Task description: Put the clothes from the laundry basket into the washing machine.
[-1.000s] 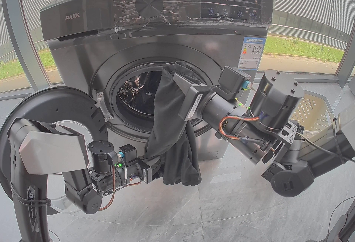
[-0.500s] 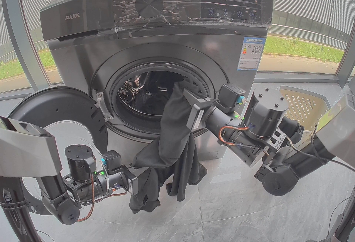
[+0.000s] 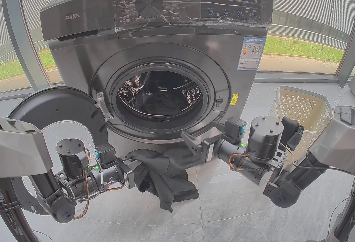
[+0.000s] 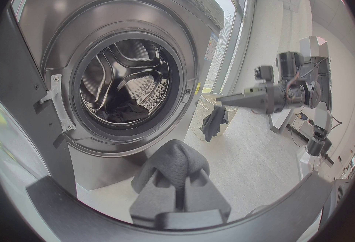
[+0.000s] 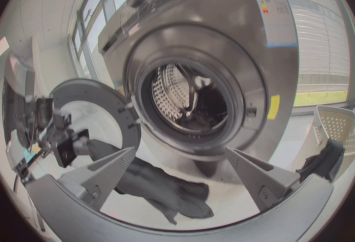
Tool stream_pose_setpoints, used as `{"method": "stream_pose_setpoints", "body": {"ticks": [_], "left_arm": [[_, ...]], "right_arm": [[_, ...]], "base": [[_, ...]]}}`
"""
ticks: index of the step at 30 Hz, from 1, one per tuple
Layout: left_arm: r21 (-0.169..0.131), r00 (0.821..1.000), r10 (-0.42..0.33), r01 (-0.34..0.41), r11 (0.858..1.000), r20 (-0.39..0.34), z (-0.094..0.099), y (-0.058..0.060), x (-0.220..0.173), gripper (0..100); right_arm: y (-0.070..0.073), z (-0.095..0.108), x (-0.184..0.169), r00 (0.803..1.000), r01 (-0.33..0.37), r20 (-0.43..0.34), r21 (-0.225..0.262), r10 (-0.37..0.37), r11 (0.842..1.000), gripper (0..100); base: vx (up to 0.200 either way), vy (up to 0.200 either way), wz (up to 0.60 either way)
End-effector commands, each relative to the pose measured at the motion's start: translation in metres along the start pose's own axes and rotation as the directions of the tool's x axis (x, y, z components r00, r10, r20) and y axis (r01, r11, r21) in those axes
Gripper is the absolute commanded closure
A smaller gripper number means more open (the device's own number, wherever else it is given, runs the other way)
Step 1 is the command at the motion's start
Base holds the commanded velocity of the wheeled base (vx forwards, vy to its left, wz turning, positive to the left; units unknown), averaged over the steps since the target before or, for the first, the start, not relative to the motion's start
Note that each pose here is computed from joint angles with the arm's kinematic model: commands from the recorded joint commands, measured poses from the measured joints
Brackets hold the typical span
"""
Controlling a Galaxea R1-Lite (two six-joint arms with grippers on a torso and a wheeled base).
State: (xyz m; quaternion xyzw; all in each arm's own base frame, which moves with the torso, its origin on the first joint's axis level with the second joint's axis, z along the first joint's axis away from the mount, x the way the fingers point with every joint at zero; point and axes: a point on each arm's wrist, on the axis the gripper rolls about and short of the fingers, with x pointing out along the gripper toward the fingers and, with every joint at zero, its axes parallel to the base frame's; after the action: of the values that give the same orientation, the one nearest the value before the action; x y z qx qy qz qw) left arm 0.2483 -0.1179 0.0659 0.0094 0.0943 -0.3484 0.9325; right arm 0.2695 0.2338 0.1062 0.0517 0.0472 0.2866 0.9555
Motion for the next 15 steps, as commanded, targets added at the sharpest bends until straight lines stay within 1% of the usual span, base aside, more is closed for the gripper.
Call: {"method": "stream_pose_setpoints", "body": {"ticks": [1, 4, 5, 6, 7, 8, 9, 10, 15], "left_arm": [[0.001, 1.0, 0.001, -0.001, 1.0, 0.009, 0.002, 0.0, 0.0, 100], [0.001, 1.0, 0.0, 0.0, 1.0, 0.007, 0.002, 0.0, 0.0, 100], [0.001, 1.0, 0.0, 0.0, 1.0, 0.007, 0.002, 0.0, 0.0, 100], [0.001, 1.0, 0.0, 0.0, 1.0, 0.007, 0.002, 0.0, 0.0, 100], [0.001, 1.0, 0.0, 0.0, 1.0, 0.007, 0.002, 0.0, 0.0, 100], [0.001, 1.0, 0.0, 0.0, 1.0, 0.007, 0.002, 0.0, 0.0, 100], [0.002, 1.0, -0.002, 0.002, 1.0, 0.009, 0.002, 0.0, 0.001, 100], [0.001, 1.0, -0.002, 0.002, 1.0, 0.007, 0.001, 0.0, 0.001, 100], [0.001, 1.0, -0.005, 0.005, 1.0, 0.003, 0.0, -0.001, 0.002, 100]], "right_arm": [[-0.009, -0.031, -0.017, 0.99, 0.012, -0.14, -0.041, -0.018, 0.999, 0], [-0.008, -0.036, -0.015, 0.989, -0.005, -0.149, -0.04, -0.001, 0.999, 0], [-0.003, -0.036, -0.014, 0.989, -0.038, -0.146, -0.037, 0.032, 0.999, 0], [-0.001, -0.036, -0.014, 0.987, -0.059, -0.149, -0.035, 0.053, 0.998, 0], [0.001, -0.037, -0.015, 0.986, -0.075, -0.153, -0.035, 0.069, 0.997, 0], [0.001, -0.037, -0.015, 0.986, -0.075, -0.153, -0.035, 0.069, 0.997, 0], [0.011, -0.04, -0.016, 0.979, -0.133, -0.163, -0.043, 0.124, 0.99, 0], [0.013, -0.04, -0.017, 0.977, -0.141, -0.166, -0.043, 0.133, 0.989, 0], [0.032, -0.05, -0.011, 0.968, -0.21, -0.153, -0.041, 0.201, 0.977, 0]], "base": [[0.0, 0.0, 0.0], [0.0, 0.0, 0.0], [0.0, 0.0, 0.0], [0.0, 0.0, 0.0], [0.0, 0.0, 0.0], [0.0, 0.0, 0.0], [0.0, 0.0, 0.0], [0.0, 0.0, 0.0], [0.0, 0.0, 0.0]]}}
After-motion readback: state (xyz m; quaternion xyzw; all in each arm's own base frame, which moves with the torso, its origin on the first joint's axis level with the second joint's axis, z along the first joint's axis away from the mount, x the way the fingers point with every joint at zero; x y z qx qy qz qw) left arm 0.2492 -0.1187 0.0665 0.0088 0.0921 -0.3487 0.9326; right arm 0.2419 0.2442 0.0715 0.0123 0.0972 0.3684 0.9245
